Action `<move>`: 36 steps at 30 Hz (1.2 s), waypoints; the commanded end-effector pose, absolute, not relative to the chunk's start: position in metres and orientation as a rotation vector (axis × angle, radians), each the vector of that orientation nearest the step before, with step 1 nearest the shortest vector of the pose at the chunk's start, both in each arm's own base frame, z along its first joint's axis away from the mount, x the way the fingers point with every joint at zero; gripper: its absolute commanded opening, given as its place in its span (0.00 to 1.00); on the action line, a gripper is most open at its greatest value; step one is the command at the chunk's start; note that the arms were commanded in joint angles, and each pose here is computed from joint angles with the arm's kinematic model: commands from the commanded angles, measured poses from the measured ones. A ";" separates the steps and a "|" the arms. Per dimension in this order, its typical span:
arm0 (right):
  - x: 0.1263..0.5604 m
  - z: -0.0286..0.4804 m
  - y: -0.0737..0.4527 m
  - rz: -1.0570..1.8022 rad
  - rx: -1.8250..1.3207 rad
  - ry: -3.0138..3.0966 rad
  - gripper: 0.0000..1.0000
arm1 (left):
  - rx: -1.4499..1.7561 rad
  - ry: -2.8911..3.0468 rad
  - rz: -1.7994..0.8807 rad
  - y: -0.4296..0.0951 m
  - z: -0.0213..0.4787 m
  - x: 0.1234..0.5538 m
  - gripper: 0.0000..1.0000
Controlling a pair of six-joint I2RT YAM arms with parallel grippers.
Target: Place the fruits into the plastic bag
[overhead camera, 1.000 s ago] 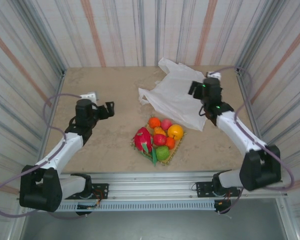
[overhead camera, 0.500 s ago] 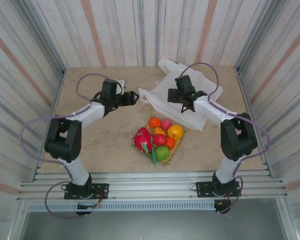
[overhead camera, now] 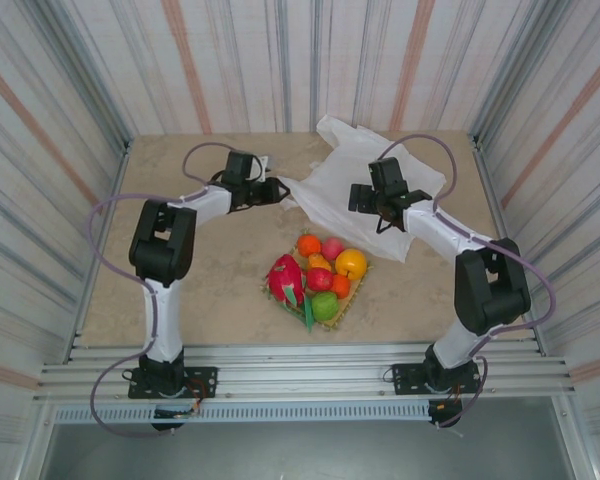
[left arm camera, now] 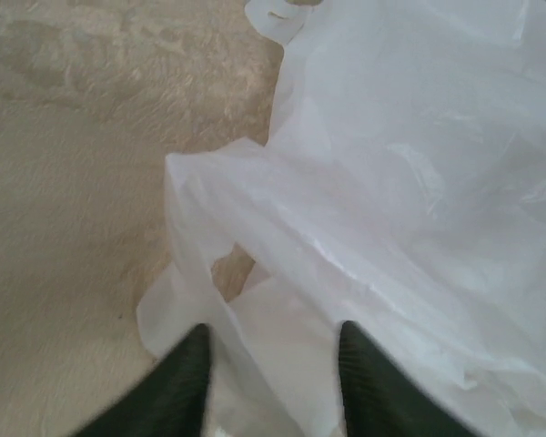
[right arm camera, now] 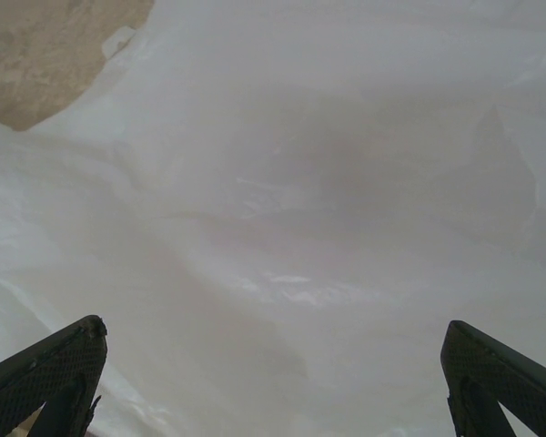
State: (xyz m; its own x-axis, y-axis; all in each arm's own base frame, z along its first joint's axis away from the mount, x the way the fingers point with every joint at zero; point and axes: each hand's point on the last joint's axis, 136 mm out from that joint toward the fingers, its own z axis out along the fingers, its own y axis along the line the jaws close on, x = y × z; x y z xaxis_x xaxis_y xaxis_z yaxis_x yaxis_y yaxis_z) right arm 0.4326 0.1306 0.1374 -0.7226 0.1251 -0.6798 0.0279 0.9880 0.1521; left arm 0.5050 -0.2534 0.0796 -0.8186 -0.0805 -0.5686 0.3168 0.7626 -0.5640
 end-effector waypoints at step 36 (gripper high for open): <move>0.406 0.160 0.034 0.151 0.097 2.660 0.90 | 1.140 1.748 -1.156 -0.477 0.213 0.271 0.58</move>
State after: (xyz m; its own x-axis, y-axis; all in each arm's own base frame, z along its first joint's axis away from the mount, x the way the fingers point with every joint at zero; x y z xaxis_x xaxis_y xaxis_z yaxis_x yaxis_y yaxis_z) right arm 0.4092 0.0316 0.1585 -0.8672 0.1967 -0.4574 0.1116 0.9721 0.2065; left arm 0.2885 -0.4929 0.1926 -0.3805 0.2510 -0.8901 0.9165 0.2312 -0.3265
